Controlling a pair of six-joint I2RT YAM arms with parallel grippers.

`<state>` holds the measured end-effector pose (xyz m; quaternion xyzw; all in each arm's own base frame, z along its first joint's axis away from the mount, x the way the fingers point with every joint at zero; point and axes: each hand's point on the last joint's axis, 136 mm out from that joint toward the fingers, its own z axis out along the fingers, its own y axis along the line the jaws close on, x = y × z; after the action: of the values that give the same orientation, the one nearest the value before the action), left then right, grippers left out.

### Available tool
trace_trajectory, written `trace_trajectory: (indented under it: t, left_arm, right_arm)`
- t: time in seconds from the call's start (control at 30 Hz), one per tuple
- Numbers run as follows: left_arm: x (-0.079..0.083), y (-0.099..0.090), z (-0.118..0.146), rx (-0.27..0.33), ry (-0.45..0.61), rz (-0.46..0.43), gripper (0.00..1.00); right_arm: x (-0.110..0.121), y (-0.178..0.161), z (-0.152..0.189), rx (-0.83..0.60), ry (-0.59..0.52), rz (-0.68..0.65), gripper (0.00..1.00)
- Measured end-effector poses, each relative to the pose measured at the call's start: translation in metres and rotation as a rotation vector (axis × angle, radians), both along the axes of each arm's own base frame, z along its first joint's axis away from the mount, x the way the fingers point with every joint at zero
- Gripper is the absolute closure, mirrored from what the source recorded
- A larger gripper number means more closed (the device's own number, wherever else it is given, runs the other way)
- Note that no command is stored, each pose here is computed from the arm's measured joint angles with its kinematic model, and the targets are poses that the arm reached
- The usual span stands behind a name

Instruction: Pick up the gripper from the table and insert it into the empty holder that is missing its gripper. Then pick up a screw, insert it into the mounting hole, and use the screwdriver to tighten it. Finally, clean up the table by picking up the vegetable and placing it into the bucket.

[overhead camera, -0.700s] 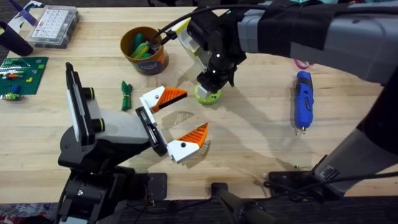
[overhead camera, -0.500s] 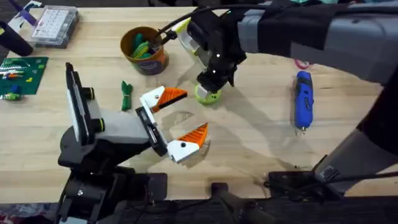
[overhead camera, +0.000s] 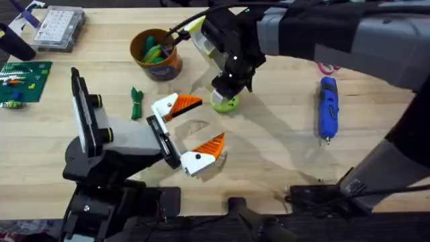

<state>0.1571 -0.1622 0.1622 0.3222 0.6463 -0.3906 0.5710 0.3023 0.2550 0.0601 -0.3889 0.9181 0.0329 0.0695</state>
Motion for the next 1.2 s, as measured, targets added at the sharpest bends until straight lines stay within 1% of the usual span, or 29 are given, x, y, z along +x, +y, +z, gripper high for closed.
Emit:
trace_trajectory:
  t: [0.27, 0.57, 1.2]
  left_arm:
    - [0.000, 0.000, 0.000, 0.000, 0.000, 0.000, 0.010]
    - [0.000, 0.000, 0.000, 0.000, 0.000, 0.000, 0.010]
    - [0.000, 0.000, 0.000, 0.000, 0.000, 0.000, 0.010]
  right_arm:
    - [0.000, 0.005, 0.002, 0.010, -0.008, 0.008, 0.612]
    - [0.000, 0.039, 0.008, 0.074, -0.078, 0.070, 0.612]
    - [0.003, 0.038, 0.007, 0.064, -0.091, 0.067, 0.612]
